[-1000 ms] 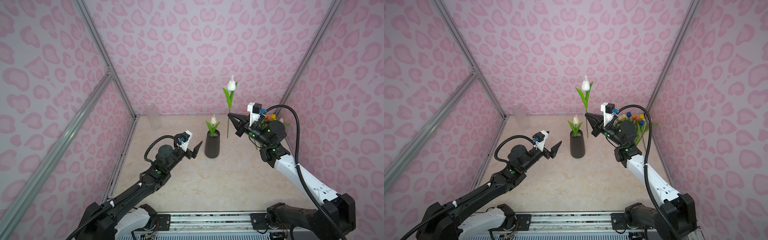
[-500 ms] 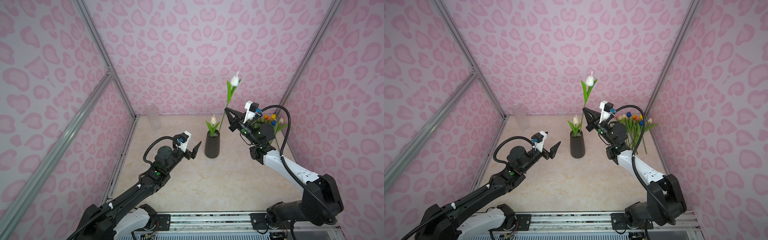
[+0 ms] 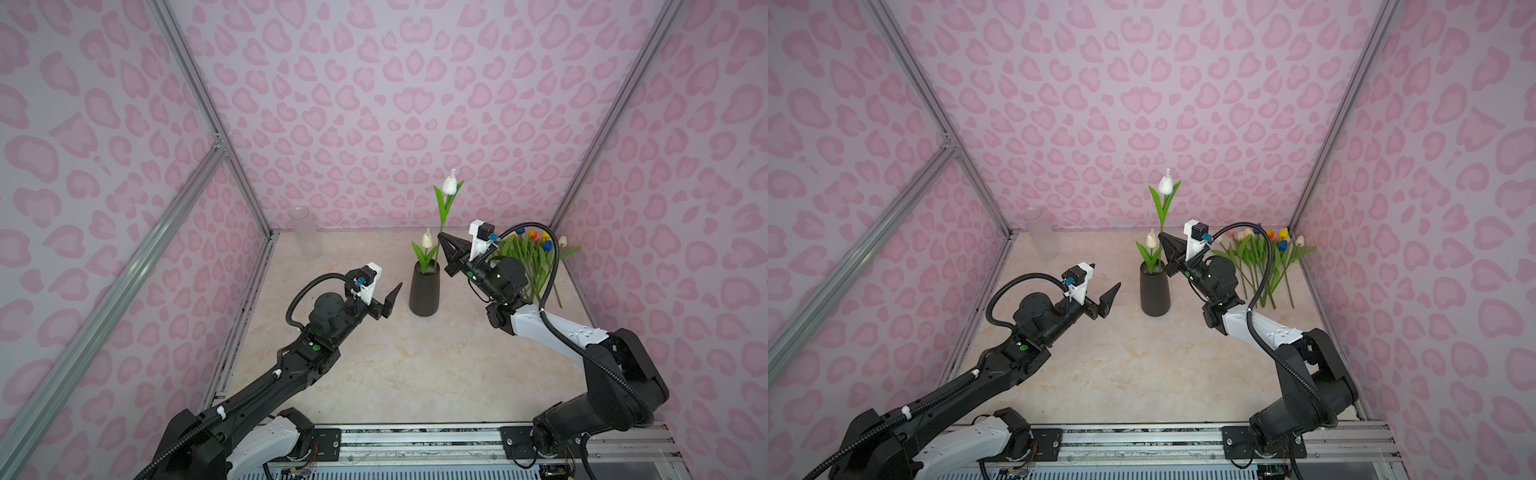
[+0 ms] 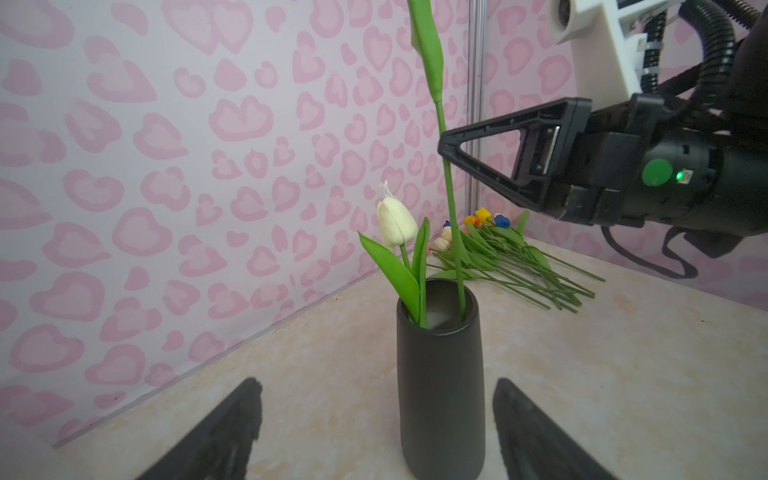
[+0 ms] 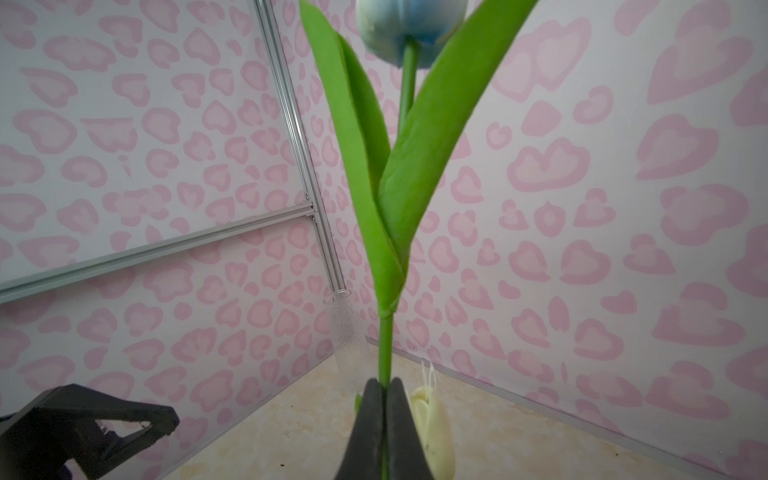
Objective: Arrange the flowers into the vase
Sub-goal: 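Lower the pale blue tulip stem into the vase and open the right gripper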
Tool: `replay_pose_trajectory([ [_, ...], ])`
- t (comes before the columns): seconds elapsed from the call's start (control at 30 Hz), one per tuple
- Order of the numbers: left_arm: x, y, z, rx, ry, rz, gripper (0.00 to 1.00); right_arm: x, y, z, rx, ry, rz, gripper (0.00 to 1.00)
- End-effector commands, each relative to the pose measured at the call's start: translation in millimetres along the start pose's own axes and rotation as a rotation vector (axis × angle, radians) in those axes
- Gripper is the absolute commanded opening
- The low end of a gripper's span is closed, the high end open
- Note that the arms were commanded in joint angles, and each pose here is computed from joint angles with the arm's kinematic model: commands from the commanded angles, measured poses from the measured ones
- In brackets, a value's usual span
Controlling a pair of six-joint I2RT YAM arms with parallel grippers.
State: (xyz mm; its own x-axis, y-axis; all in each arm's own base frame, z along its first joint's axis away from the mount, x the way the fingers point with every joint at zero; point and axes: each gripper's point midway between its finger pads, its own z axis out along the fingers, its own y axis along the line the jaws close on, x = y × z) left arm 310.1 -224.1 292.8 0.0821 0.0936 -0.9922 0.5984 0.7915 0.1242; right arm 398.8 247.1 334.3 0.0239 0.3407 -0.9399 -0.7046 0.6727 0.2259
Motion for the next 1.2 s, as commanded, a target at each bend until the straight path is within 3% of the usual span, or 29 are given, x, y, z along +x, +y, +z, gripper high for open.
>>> replay_pose_trajectory([
  [0.0, -5, 1, 0, -0.007, -0.018, 0.009, 0.88, 0, 3, -2, -0.015, -0.038, -0.069, 0.0],
  [0.43, -7, 2, 5, -0.004, -0.016, 0.008, 0.88, 41, -4, -8, 0.001, 0.052, -0.041, 0.0],
  [0.7, -5, 0, 10, 0.008, -0.006, 0.016, 0.88, 48, -1, -17, 0.01, 0.09, -0.056, 0.18],
  [0.9, -6, -2, 13, 0.016, -0.006, 0.023, 0.88, 50, -3, -19, 0.027, 0.093, -0.063, 0.21],
  [1.17, -10, 0, 5, 0.004, -0.026, 0.018, 0.88, 17, 6, -26, 0.034, 0.048, -0.108, 0.3],
])
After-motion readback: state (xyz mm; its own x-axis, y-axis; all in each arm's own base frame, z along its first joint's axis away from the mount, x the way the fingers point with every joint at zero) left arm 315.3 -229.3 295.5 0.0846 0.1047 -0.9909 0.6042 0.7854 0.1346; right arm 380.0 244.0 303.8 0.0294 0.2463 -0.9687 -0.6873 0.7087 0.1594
